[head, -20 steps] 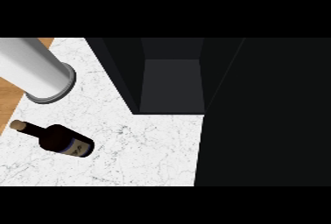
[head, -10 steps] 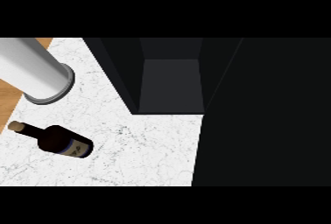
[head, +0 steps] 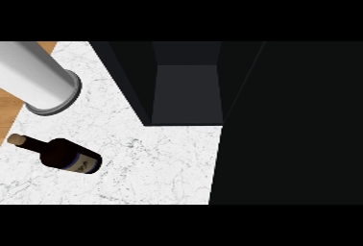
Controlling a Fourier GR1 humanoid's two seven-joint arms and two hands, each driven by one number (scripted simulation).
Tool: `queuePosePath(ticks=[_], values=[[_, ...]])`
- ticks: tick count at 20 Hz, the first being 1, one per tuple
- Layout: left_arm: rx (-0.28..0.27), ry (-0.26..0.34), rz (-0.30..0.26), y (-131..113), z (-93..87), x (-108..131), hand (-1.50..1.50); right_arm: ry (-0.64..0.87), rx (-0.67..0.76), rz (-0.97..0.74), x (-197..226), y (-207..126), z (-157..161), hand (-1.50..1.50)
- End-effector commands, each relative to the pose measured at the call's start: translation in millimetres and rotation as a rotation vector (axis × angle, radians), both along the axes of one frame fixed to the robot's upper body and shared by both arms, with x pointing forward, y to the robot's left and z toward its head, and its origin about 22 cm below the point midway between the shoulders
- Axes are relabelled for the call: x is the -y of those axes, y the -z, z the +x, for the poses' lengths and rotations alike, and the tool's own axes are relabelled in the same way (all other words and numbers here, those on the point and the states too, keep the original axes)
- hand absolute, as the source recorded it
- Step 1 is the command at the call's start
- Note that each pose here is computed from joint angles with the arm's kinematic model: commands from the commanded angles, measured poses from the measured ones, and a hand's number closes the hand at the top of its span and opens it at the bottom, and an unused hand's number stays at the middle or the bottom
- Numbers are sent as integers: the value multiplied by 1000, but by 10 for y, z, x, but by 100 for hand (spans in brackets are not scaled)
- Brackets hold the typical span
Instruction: Pick up the wine, place it into the cabinet and close the cabinet
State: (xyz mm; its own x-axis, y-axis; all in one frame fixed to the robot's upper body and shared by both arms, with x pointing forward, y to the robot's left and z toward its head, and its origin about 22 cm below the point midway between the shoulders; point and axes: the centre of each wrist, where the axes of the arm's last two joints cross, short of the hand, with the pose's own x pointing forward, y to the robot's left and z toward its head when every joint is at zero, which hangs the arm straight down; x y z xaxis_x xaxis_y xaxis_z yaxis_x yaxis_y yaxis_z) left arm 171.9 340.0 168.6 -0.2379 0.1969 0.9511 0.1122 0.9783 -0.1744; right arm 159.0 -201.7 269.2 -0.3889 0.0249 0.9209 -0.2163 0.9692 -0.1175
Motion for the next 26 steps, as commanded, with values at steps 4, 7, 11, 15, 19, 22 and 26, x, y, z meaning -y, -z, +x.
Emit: queuePosePath(ticks=[4,7,11,15,19,22,26], values=[[-23,-38,25,172,144,-123,-150,-63,38,-12,146,-137,-401,-150],[-75,-43,51,204,39,-22,-150,-45,31,-6,120,-106,-342,-150],[-83,-31,58,614,82,-185,-150,-44,36,42,45,-123,-162,-150],[-114,-60,62,763,231,-147,-150,-56,62,15,17,-287,-205,-150],[-148,-75,71,1174,116,-253,-150,-53,65,29,34,-134,-297,-150],[-147,-68,75,1217,206,-309,-150,-58,48,8,101,-210,-335,-150],[-138,-72,75,1307,324,-358,-150,-55,39,27,88,-238,-175,-150]])
